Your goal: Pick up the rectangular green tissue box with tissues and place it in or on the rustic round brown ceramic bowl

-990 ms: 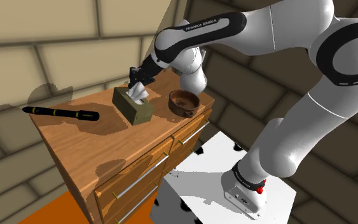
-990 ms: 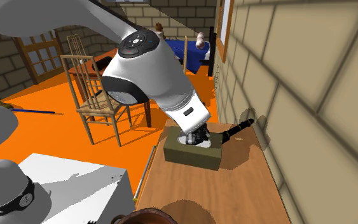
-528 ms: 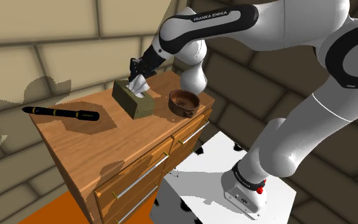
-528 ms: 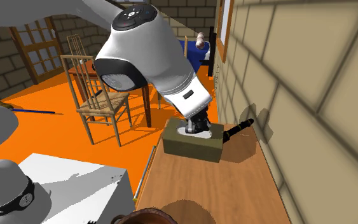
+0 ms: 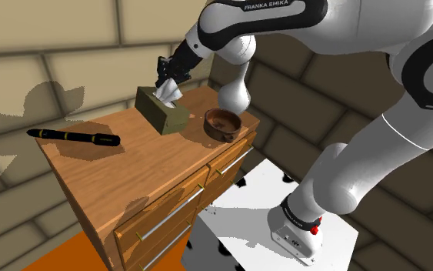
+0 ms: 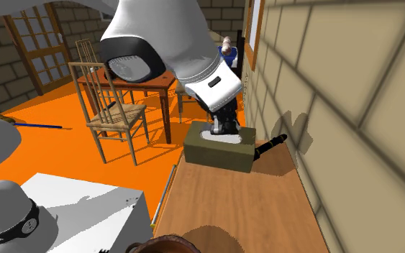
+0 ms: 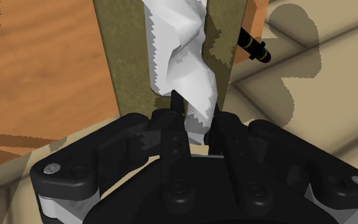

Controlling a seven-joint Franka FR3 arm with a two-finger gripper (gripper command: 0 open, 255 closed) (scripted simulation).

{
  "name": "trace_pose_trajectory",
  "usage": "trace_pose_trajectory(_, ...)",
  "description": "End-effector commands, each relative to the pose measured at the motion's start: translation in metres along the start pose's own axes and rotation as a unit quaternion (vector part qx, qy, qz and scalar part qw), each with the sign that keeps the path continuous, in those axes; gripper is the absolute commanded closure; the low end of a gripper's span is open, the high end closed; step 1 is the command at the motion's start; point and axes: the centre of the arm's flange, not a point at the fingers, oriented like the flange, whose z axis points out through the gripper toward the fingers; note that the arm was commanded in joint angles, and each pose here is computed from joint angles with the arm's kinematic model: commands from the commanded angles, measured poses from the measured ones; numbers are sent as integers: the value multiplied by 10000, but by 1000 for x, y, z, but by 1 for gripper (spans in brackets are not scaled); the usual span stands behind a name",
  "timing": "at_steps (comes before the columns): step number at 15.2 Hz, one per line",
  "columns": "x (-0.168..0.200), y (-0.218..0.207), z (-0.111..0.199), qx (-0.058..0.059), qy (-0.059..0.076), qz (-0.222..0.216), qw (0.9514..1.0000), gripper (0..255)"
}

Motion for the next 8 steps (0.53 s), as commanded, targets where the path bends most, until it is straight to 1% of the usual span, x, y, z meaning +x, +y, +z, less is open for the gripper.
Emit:
trace_pose_trajectory(1, 2, -4, -7, -1, -1, 0, 10000, 255)
trace_pose_trajectory(8, 8, 68, -65, -1, -1, 0, 10000, 255)
